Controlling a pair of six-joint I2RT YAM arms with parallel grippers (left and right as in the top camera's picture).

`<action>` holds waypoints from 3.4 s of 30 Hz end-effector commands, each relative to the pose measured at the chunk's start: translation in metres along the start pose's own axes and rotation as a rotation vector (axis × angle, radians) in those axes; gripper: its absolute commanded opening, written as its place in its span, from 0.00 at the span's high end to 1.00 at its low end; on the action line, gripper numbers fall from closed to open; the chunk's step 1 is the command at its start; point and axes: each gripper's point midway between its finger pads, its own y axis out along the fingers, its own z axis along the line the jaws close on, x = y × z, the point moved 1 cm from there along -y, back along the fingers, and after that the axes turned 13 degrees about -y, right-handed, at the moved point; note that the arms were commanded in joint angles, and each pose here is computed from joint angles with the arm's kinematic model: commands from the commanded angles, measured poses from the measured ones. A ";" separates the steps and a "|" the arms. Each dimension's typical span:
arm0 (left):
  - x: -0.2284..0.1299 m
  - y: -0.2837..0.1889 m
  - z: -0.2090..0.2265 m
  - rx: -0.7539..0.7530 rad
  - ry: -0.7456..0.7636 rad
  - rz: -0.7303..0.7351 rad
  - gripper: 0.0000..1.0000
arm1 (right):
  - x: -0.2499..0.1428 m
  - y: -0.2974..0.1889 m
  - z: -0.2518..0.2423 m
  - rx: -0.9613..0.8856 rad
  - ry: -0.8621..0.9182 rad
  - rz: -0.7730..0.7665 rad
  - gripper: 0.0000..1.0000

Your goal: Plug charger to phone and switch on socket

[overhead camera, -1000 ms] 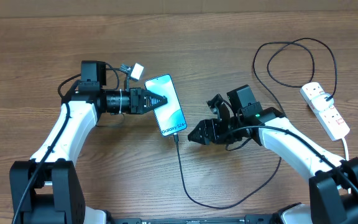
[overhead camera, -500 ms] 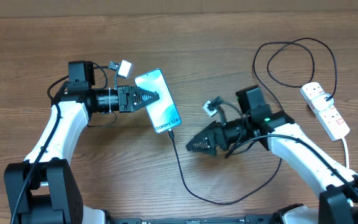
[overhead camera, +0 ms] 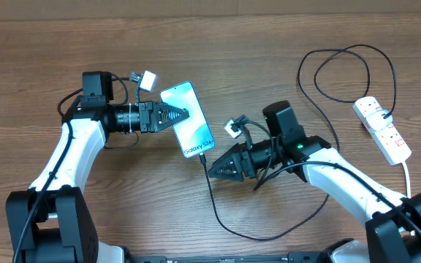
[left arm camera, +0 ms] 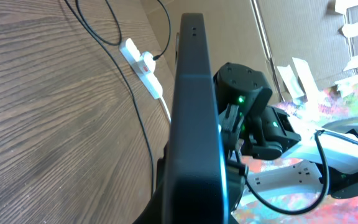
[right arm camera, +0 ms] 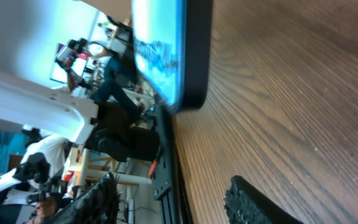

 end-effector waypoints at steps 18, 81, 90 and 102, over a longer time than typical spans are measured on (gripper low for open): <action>-0.002 0.002 -0.006 -0.037 0.047 0.016 0.96 | 0.003 0.006 -0.008 -0.060 0.077 0.003 0.52; -0.054 0.031 -0.002 -0.009 0.130 0.164 0.96 | 0.027 0.008 -0.006 -0.091 0.010 -0.027 0.96; -0.057 0.032 -0.002 -0.010 0.117 0.172 0.96 | 0.030 0.008 -0.002 -0.070 0.006 -0.031 0.96; -0.061 0.032 -0.003 -0.011 0.078 0.179 0.96 | 0.051 0.006 0.001 -0.062 -0.010 -0.096 0.96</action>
